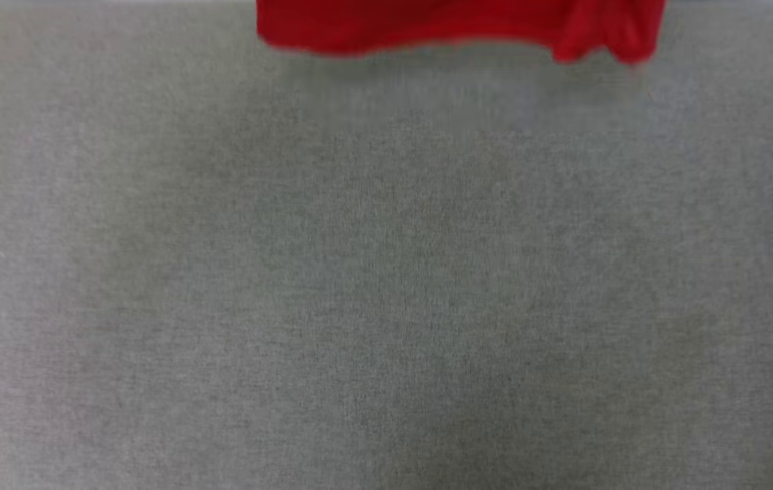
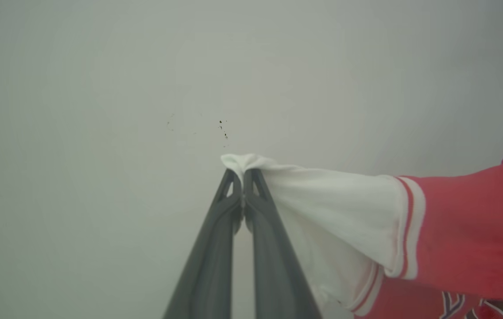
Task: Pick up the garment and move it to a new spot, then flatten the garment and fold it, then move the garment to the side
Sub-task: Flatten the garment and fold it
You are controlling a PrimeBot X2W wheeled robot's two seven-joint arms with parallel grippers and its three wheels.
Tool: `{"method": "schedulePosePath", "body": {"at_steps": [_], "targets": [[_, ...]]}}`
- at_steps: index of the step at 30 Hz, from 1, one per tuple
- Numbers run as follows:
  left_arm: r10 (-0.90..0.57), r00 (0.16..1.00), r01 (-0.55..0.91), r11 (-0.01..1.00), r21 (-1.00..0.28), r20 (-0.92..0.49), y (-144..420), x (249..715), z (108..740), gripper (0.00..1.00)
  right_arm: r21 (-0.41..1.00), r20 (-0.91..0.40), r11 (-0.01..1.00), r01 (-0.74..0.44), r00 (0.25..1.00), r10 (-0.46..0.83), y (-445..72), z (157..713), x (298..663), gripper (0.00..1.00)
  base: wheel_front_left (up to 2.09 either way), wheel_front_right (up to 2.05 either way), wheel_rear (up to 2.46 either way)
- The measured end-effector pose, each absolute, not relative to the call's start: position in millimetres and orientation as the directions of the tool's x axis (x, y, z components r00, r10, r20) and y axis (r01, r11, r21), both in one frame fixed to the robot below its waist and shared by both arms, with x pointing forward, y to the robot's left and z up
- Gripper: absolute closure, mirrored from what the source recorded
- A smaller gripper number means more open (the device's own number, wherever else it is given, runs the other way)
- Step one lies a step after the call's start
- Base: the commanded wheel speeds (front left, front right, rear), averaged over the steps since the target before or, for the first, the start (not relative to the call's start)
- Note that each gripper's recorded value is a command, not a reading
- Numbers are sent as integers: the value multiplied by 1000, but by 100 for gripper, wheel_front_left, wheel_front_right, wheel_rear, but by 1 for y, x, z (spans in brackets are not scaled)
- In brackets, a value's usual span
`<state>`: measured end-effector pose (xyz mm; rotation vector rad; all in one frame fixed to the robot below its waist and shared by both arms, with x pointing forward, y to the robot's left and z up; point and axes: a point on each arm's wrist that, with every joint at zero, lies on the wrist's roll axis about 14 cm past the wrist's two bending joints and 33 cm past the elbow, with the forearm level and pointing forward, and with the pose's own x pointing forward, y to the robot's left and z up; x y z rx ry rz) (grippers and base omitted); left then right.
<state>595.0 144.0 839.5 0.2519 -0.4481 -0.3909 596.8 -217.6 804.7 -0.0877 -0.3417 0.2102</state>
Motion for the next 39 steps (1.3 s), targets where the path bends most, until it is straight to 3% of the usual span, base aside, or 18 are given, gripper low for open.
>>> {"method": "schedulePosePath", "body": {"at_steps": [7,13,19,29,39], "targets": [[-368,841,274,922,274,397,151,655,827,100,-98,327,985,-143,930,167,-221,793,660,100,0,0,0],[-326,872,254,939,231,364,165,697,783,100,-75,264,989,-129,954,145,-218,749,707,100,0,0,0],[-300,910,251,948,197,286,182,716,719,100,-51,158,984,-171,972,177,-201,688,730,100,0,0,0],[-267,949,255,963,87,169,207,678,631,100,-20,-52,975,-221,974,220,-202,585,684,100,0,0,0],[-212,977,212,976,-51,4,224,585,545,100,78,-275,960,-268,920,279,-206,491,573,100,0,0,0]]}}
